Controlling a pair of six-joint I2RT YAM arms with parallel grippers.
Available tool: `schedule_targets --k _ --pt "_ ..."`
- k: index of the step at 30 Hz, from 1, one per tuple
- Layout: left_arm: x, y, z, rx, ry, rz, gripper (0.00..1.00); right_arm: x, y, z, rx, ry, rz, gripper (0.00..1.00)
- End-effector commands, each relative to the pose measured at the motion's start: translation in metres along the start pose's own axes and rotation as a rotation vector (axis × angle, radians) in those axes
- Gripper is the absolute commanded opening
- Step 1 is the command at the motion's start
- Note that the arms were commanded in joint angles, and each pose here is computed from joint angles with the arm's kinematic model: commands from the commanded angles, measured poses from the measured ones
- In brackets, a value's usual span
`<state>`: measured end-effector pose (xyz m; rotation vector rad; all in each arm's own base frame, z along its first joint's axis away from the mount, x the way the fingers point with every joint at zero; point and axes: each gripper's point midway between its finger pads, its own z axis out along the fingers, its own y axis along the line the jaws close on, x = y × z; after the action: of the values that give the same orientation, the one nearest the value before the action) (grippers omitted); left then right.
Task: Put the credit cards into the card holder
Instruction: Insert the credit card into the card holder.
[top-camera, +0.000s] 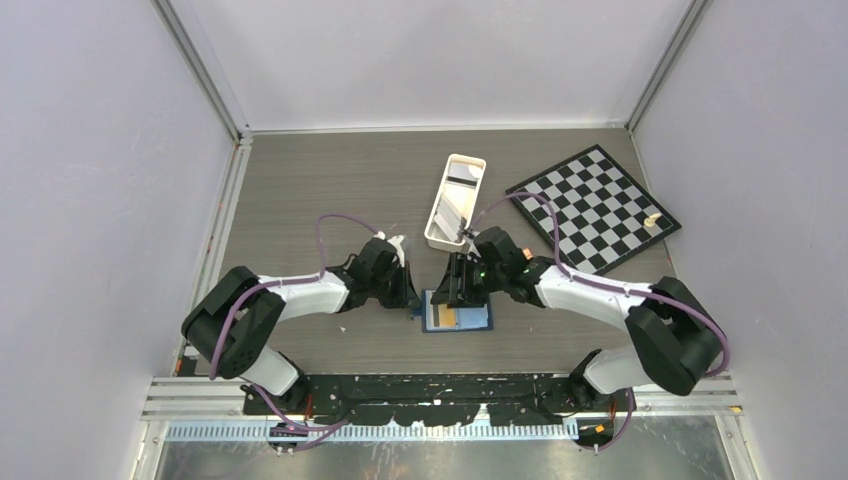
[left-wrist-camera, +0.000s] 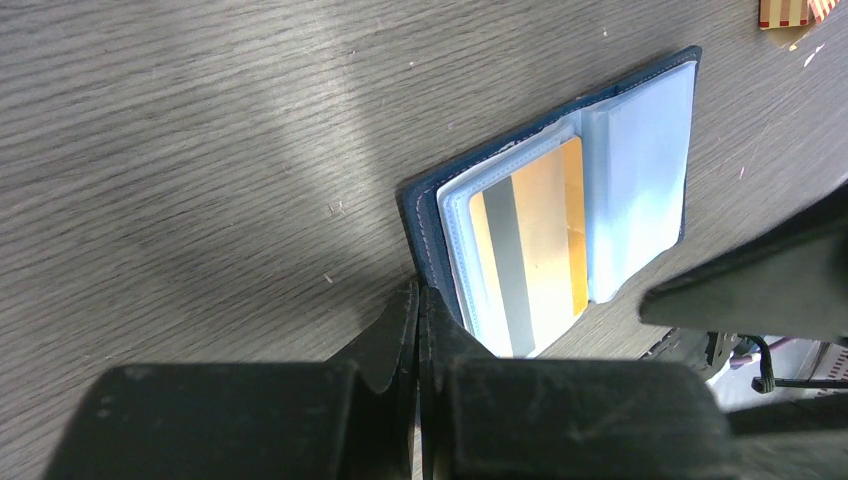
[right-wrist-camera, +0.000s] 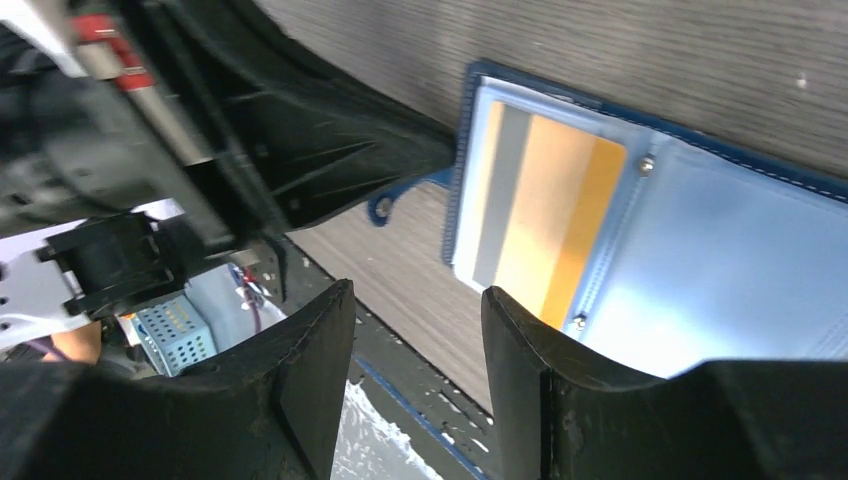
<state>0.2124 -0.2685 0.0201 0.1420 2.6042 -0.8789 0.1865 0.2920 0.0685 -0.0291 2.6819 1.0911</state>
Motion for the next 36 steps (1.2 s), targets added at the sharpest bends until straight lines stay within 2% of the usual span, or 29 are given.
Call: schedule_targets --k 1,7,10,18,36 --pt "0.016 0.026 0.001 -0.092 0.032 -0.001 0.00 -0.018 0.039 -0.022 -0.117 -0.090 -0.046 0.55" --pt "0.017 0.027 0.000 -0.094 0.031 -0.001 0.00 -0.022 -0.028 -0.043 0.274 -0.135 -0.075 0.59" --pt "0.017 0.027 0.000 -0.094 0.031 -0.001 0.00 -0.017 -0.053 -0.050 0.391 -0.124 -0.086 0.61" --pt "0.018 0.027 0.001 -0.092 0.035 -0.002 0.00 -0.009 -0.067 -0.045 0.428 -0.096 -0.075 0.63" --pt "0.017 0.027 0.001 -0.095 0.035 -0.002 0.00 -0.004 -0.076 -0.025 0.424 -0.057 -0.063 0.54"
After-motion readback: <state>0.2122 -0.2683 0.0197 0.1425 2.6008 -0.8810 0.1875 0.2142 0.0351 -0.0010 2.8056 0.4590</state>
